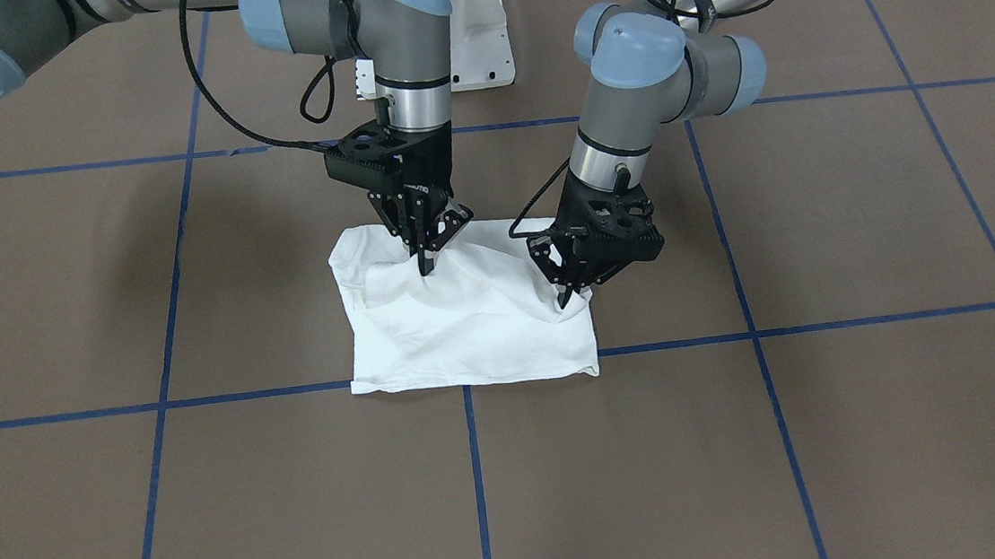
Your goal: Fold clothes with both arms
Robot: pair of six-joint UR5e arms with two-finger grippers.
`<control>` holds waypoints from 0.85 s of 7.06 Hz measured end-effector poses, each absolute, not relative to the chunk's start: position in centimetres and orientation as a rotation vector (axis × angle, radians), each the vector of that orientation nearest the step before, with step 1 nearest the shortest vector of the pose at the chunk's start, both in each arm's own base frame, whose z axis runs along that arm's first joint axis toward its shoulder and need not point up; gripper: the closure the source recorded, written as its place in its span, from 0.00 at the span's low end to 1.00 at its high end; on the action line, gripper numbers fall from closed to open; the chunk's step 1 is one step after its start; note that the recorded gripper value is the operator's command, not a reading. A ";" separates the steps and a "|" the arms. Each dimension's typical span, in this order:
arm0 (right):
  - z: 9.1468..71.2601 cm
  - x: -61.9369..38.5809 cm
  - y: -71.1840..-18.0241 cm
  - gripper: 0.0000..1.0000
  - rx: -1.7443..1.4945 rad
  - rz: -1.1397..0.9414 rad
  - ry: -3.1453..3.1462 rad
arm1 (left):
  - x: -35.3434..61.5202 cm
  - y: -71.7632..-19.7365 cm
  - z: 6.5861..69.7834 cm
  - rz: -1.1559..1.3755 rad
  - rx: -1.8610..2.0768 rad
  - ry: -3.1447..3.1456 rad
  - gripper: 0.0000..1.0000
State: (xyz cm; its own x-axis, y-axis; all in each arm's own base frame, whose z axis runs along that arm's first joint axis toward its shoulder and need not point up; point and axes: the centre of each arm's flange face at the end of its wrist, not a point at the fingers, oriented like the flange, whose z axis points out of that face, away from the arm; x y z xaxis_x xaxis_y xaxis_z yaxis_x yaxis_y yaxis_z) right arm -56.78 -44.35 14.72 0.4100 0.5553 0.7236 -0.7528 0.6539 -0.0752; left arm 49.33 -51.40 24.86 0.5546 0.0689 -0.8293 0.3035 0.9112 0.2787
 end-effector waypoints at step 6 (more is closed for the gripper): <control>17.1 -56.1 -50.4 0.00 0.314 0.751 -0.714 | 48.8 -53.0 26.3 -0.037 0.500 0.962 0.00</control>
State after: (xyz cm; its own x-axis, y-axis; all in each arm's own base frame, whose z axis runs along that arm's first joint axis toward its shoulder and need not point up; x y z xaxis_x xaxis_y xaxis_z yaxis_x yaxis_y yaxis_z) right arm -56.13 -50.38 17.14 0.5135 0.5113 0.6891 -0.7143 0.6997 0.0131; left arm 48.76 -53.00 26.28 0.5804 0.1875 -0.7925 0.2483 0.8860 0.3915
